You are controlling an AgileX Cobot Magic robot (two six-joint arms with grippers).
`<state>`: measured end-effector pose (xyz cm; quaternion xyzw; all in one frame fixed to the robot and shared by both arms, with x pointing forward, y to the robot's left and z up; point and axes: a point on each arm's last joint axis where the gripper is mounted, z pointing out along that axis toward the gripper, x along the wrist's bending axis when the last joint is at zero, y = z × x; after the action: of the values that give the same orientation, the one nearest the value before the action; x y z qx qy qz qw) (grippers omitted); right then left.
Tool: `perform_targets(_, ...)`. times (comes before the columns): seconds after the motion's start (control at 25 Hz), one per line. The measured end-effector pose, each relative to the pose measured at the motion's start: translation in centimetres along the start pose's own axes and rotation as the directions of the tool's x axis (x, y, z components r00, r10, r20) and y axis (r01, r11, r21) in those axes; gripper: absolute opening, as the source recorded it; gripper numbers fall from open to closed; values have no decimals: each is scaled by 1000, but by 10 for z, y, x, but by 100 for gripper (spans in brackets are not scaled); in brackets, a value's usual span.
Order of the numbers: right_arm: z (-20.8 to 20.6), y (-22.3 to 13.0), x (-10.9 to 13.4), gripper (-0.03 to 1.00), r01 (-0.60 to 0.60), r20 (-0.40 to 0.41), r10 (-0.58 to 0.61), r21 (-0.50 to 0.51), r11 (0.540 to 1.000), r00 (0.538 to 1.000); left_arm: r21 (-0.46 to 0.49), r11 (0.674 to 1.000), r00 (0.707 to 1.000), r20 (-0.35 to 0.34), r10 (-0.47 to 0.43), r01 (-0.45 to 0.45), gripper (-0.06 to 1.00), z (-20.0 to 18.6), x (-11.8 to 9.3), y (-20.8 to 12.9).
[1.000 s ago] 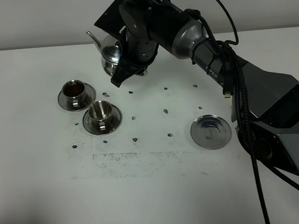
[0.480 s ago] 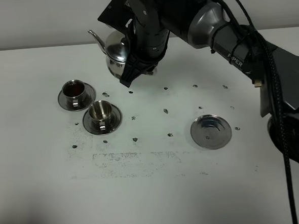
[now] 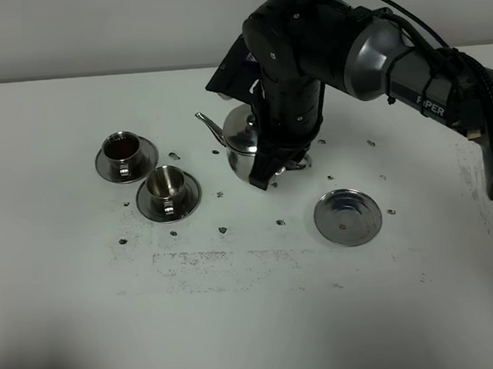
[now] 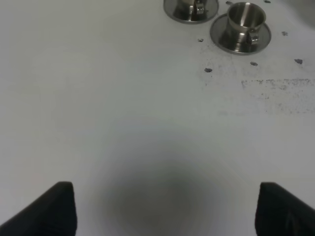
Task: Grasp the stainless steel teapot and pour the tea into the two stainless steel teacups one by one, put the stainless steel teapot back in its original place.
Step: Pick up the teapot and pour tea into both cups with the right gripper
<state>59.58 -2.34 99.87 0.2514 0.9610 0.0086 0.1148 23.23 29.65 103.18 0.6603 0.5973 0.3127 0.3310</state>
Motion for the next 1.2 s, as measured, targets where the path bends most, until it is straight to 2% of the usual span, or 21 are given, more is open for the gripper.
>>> perform_targets(0.32, 2, -1, 1, 17, 150, 116, -157, 67, 986, 981, 0, 1000, 1000, 0, 0, 0, 72, 0, 0, 0)
perform_targets(0.56, 8, 10, 24, 17, 253, 140, -264, 94, 963, 954, 0, 1000, 1000, 0, 0, 0, 72, 0, 0, 0)
perform_targets(0.68, 11, 13, 31, 17, 287, 165, -304, 116, 951, 938, 0, 1000, 1000, 0, 0, 0, 72, 0, 0, 0)
perform_targets(1.0, 10, 16, 31, 17, 323, 232, -350, 149, 935, 908, 0, 1000, 1000, 0, 0, 0, 72, 0, 0, 0)
perform_targets(1.2, 20, 21, 40, 17, 362, 239, -393, 165, 917, 888, 0, 1000, 1000, 0, 0, 0, 72, 0, 0, 0)
